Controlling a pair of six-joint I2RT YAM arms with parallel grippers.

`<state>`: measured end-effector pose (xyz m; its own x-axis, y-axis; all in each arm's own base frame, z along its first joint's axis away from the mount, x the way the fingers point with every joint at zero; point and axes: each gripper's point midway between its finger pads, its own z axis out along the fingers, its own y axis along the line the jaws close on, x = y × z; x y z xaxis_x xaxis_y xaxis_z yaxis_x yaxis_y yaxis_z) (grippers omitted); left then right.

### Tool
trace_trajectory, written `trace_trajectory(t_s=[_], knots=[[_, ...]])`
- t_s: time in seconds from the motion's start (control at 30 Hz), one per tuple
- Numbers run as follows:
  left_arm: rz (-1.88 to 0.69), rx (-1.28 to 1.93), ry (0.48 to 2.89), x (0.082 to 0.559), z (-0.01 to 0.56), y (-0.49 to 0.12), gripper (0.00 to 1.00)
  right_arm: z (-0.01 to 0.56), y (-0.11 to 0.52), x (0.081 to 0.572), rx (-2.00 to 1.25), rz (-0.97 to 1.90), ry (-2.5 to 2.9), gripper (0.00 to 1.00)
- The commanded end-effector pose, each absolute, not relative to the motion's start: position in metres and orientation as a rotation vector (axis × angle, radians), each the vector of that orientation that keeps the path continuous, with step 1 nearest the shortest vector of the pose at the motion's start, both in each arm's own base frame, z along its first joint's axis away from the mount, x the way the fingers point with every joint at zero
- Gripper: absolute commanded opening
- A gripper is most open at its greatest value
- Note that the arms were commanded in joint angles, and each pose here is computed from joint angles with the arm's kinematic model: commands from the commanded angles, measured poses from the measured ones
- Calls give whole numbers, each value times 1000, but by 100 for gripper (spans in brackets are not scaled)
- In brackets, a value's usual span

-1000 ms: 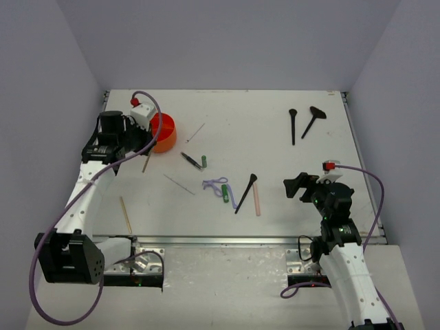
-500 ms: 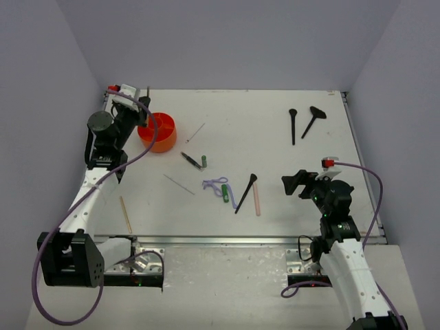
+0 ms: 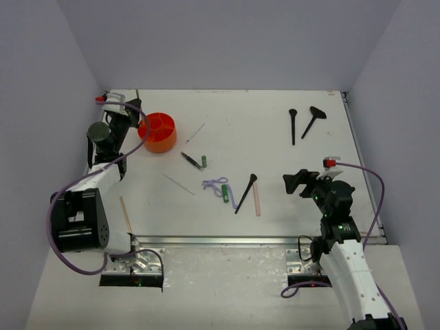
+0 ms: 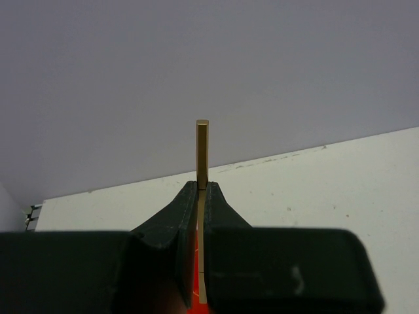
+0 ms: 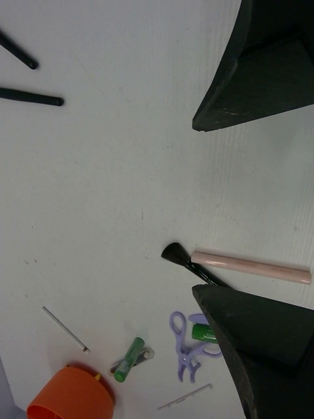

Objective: Organize the makeup

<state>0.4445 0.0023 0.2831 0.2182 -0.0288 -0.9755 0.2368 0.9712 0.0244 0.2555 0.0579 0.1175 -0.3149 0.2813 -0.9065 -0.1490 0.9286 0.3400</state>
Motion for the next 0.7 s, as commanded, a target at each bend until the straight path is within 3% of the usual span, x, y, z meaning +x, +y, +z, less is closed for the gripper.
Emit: trace_trajectory(t_s=[0.0, 0.67], knots=[[-193, 216, 1264, 445, 284, -2, 0, 148, 53, 266, 74, 391, 1750, 99], [-240, 185, 1354, 466, 211, 10, 0, 153, 47, 262, 40, 331, 1746, 99]])
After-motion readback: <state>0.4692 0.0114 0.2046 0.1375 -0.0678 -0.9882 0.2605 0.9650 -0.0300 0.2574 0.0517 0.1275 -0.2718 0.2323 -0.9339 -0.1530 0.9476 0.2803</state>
